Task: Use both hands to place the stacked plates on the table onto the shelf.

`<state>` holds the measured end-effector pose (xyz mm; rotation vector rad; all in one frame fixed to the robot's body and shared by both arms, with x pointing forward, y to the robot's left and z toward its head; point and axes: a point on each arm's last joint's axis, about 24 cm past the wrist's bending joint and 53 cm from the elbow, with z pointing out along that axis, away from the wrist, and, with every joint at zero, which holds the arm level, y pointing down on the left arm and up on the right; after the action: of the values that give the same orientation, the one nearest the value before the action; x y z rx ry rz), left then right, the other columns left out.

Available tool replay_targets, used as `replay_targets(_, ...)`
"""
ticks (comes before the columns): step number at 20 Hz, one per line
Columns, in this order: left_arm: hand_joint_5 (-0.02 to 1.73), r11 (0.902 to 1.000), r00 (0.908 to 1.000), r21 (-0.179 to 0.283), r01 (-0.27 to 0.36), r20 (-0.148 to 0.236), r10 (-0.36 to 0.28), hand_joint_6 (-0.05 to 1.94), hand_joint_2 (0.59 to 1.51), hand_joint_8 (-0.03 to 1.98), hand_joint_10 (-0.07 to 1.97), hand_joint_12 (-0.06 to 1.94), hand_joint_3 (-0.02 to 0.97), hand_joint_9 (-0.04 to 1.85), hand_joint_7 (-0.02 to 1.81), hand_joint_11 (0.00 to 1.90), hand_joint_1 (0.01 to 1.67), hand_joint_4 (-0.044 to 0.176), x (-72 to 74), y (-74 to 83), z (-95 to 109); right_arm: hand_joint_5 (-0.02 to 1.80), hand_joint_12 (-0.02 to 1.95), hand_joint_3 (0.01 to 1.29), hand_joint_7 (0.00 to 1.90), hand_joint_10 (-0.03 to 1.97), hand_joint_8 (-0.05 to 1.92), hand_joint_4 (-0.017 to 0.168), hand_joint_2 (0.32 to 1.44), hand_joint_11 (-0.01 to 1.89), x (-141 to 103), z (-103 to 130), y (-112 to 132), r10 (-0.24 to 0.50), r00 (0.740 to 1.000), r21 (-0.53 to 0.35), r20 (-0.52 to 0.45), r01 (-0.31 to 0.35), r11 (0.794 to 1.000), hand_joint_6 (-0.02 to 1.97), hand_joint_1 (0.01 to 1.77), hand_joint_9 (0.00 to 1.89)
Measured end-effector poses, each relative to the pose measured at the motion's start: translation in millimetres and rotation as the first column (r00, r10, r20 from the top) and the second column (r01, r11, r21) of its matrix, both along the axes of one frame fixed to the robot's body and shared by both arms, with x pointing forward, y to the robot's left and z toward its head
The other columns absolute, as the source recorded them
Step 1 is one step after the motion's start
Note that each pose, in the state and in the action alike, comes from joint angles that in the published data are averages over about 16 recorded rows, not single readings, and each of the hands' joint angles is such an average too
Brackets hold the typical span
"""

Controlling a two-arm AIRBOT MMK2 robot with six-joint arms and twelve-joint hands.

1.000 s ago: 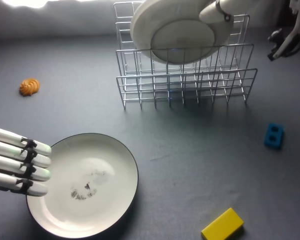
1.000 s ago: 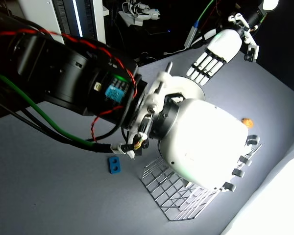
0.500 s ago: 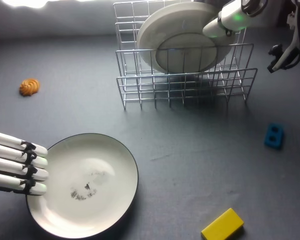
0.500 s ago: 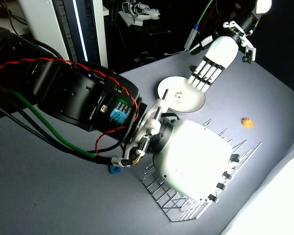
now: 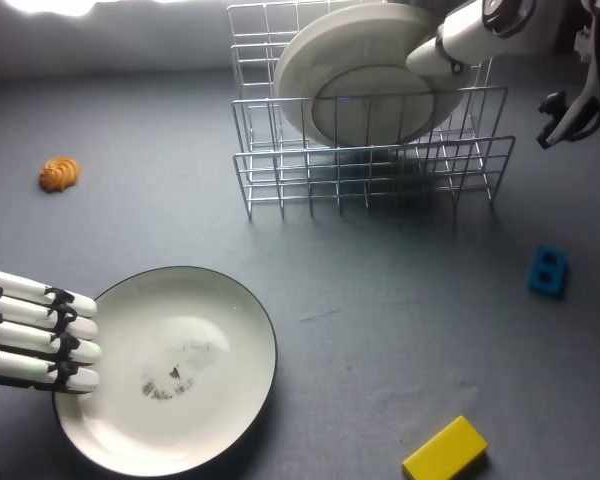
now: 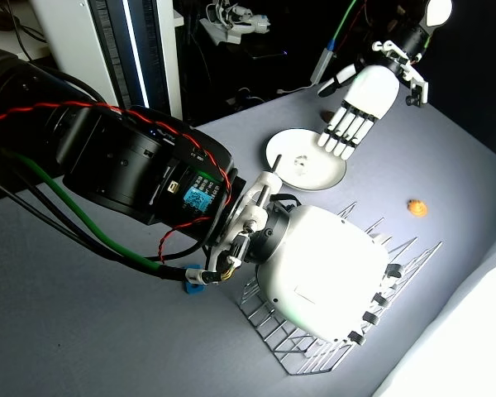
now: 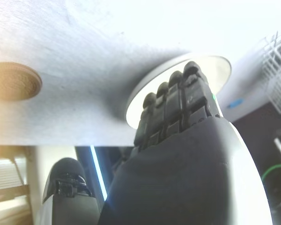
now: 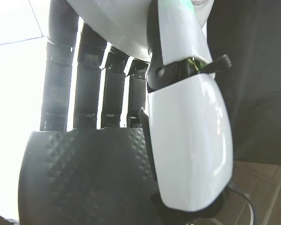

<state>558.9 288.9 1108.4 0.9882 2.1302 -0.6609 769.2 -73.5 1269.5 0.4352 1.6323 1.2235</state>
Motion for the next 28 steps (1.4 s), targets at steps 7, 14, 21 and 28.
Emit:
replay_targets(7,0.01,0.9990,0.9983,-0.004,-0.045,-0.037,0.045,0.01,1.048,0.01,0.00,-0.02,0.020,0.02,0.02,0.02,0.02,0.000,-3.9,-2.7,-10.0,0.77,1.29,0.02,0.92,0.64,0.51,-0.005,1.06,0.62,-4.9,7.9,3.2,0.013,1.000,-0.009,0.022,-0.013,1.000,0.66,1.23,0.87)
replay_targets(14,0.00,0.9951,0.9920,-0.017,-0.097,-0.083,0.096,-0.01,1.048,0.00,0.00,-0.02,0.020,0.01,0.01,0.02,0.01,-0.004,-9.7,-7.7,-19.4,0.72,1.33,0.01,0.88,0.45,0.18,-0.002,1.09,0.44,-19.3,33.6,7.5,0.032,0.990,-0.055,0.138,-0.025,0.998,0.27,1.14,0.77)
replay_targets(21,0.00,0.9853,0.9798,-0.051,-0.163,-0.126,0.155,-0.01,1.053,0.00,0.00,-0.02,0.020,0.00,0.00,0.02,0.01,-0.007,-13.5,-15.2,-23.8,0.48,1.07,0.01,0.57,0.27,0.07,0.000,1.07,0.21,-67.1,72.6,36.2,0.130,0.916,-0.174,0.379,-0.068,0.982,0.14,1.07,0.47)
replay_targets(28,0.01,0.9667,0.9664,-0.111,-0.231,-0.142,0.215,0.00,1.053,0.00,-0.01,-0.01,0.020,0.00,0.01,0.02,0.01,-0.004,-8.1,-20.8,-15.1,0.17,0.54,0.02,0.19,0.09,0.02,0.002,0.96,0.03,-142.6,84.5,84.2,0.308,0.759,-0.323,0.574,-0.136,0.936,0.04,1.09,0.15)
